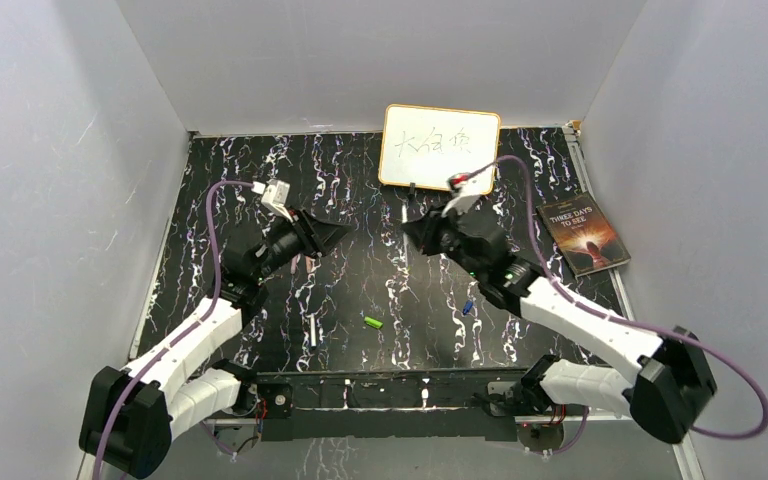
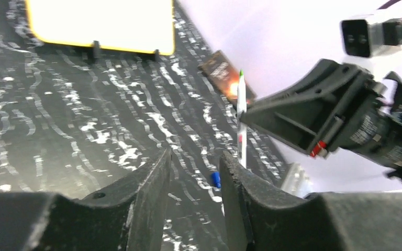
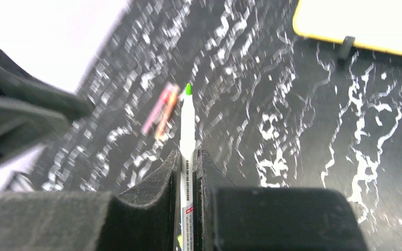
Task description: Insert the pens into the pen caps
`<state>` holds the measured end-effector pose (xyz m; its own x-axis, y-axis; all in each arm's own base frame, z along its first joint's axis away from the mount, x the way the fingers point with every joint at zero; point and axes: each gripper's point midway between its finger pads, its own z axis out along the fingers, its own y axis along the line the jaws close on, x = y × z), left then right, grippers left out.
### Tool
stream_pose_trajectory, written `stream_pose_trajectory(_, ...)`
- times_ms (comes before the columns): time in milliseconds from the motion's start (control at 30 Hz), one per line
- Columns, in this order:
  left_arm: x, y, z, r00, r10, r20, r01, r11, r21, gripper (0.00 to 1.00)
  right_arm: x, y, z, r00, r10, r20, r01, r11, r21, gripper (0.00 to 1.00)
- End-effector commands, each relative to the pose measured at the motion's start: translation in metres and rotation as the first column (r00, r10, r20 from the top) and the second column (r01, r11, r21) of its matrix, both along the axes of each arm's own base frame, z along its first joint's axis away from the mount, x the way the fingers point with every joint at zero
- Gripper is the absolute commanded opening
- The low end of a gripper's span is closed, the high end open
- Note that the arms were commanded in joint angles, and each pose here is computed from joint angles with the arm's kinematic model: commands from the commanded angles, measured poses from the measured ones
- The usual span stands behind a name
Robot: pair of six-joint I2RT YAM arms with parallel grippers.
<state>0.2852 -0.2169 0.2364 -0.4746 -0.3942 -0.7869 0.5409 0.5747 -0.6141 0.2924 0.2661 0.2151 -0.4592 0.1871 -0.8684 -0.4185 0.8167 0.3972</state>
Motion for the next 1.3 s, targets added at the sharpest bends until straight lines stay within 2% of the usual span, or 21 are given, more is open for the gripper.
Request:
stream_pose_trajectory(0, -0.026, -0.015, 0.073, 0.969, -0.101, 0.224, 0.156, 0.958, -0.241, 0.4, -0.003, -0.002, 0.086, 0.972, 0.039, 0.233, -0.125, 0.921, 0.37, 0.0)
stream_pose_trajectory(133, -0.033, -0.024, 0.083, 0.954, -0.143, 0.263, 0.221, 0.929, -0.297, 0.43, -0.02, 0.005, 0.116, 0.947, 0.116, 0.3, -0.255, 0.839, 0.48, 0.0)
stream_pose_trajectory(300, -0.042, -0.043, 0.094, 0.924, -0.222, 0.312, 0.319, 0.897, -0.306, 0.5, -0.036, 0.013, 0.141, 0.913, 0.18, 0.367, -0.365, 0.765, 0.531, 0.0)
stream_pose_trajectory(467, -0.052, -0.06, 0.097, 0.896, -0.279, 0.345, 0.388, 0.869, -0.307, 0.6, -0.039, 0.015, 0.16, 0.891, 0.188, 0.412, -0.403, 0.746, 0.53, 0.0)
stream_pose_trajectory(767, -0.072, -0.08, 0.116, 0.831, -0.374, 0.411, 0.509, 0.81, -0.292, 0.58, -0.042, 0.021, 0.167, 0.875, 0.219, 0.431, -0.447, 0.705, 0.551, 0.0)
stream_pose_trajectory(900, -0.077, -0.091, 0.114, 0.81, -0.42, 0.41, 0.547, 0.792, -0.27, 0.5, -0.044, 0.021, 0.173, 0.867, 0.218, 0.448, -0.461, 0.692, 0.556, 0.0)
stream_pose_trajectory(1067, -0.078, -0.1, 0.105, 0.803, -0.451, 0.391, 0.567, 0.779, -0.267, 0.46, -0.044, 0.02, 0.175, 0.865, 0.21, 0.455, -0.462, 0.688, 0.56, 0.0)
stream_pose_trajectory(1167, -0.078, -0.101, 0.105, 0.803, -0.449, 0.391, 0.567, 0.777, -0.272, 0.3, -0.044, 0.02, 0.175, 0.864, 0.207, 0.459, -0.461, 0.691, 0.556, 0.0)
stream_pose_trajectory(1267, -0.076, -0.1, 0.106, 0.811, -0.436, 0.39, 0.553, 0.79, -0.266, 0.01, -0.043, 0.019, 0.175, 0.863, 0.204, 0.462, -0.46, 0.698, 0.549, 0.0)
